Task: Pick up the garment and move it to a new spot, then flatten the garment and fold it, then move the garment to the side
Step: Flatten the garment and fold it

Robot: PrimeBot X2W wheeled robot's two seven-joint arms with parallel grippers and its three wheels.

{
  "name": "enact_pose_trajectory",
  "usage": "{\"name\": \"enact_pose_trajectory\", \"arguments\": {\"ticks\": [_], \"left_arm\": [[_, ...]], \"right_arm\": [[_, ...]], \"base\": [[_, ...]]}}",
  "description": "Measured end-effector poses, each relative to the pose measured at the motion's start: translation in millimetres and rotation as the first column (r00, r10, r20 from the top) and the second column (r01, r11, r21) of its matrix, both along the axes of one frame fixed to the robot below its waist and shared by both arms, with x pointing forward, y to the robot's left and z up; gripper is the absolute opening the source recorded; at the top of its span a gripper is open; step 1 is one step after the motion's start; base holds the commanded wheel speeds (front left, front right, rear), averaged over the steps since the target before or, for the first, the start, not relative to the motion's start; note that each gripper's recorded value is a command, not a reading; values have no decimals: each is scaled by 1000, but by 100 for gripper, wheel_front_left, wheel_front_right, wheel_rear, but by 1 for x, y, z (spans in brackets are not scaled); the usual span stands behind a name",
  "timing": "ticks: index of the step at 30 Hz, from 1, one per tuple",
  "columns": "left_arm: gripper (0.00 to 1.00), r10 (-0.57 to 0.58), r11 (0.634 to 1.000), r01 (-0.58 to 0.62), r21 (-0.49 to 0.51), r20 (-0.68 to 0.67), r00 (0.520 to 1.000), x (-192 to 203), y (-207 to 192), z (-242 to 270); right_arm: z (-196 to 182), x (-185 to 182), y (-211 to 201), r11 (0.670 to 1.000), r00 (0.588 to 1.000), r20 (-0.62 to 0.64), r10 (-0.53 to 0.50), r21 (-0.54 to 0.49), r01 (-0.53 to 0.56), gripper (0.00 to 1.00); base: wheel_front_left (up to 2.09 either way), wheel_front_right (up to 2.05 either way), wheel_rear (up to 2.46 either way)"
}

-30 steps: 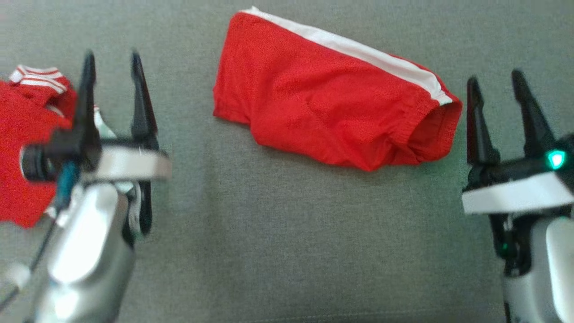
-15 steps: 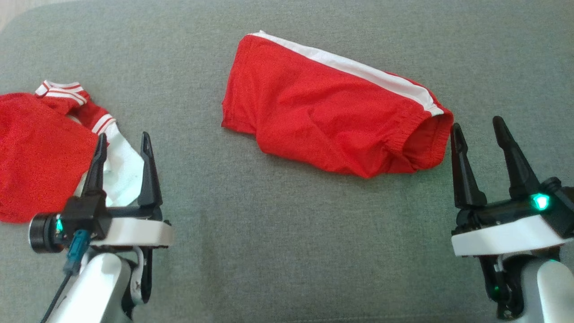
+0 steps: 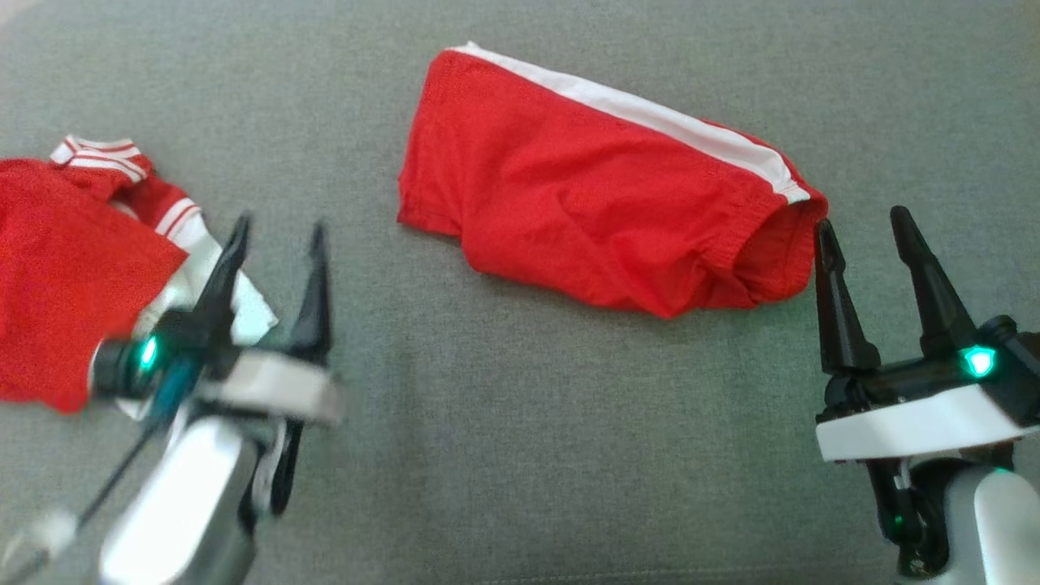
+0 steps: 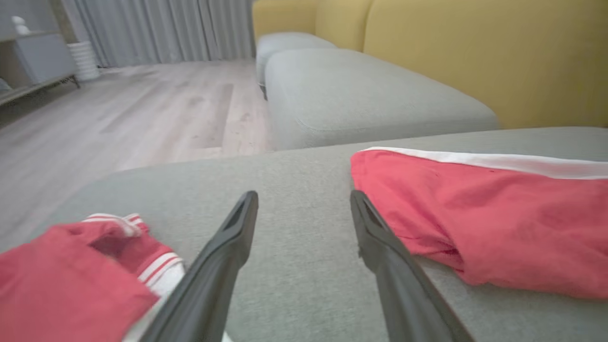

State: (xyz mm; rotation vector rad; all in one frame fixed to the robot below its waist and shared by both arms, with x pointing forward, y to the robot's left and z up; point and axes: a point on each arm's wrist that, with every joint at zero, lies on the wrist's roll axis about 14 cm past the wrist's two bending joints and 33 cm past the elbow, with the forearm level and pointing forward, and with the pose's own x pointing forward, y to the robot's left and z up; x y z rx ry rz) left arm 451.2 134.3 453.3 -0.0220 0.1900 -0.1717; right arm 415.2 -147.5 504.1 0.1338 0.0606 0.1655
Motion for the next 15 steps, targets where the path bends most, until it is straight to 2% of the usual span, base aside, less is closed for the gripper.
{"name": "enact_pose_trajectory", "arguments": {"ticks": [5, 9, 15], "left_arm": [[100, -180, 984, 180, -8, -81, 980, 37, -48, -1], [100, -280, 959, 281, -24, -207, 937, 53, -80, -22], [100, -278, 950, 313, -2, -468, 839, 50, -82, -83]], "right_arm": [[-10, 3, -2, 1000, 1000, -31, -6, -2, 6, 100], [-14, 9, -4, 1000, 999, -41, -11, 4, 11, 100], [-26, 12, -10, 999, 997, -75, -30, 28, 32, 100]], "base": [[0, 0, 0], [0, 0, 0], [0, 0, 0]]}}
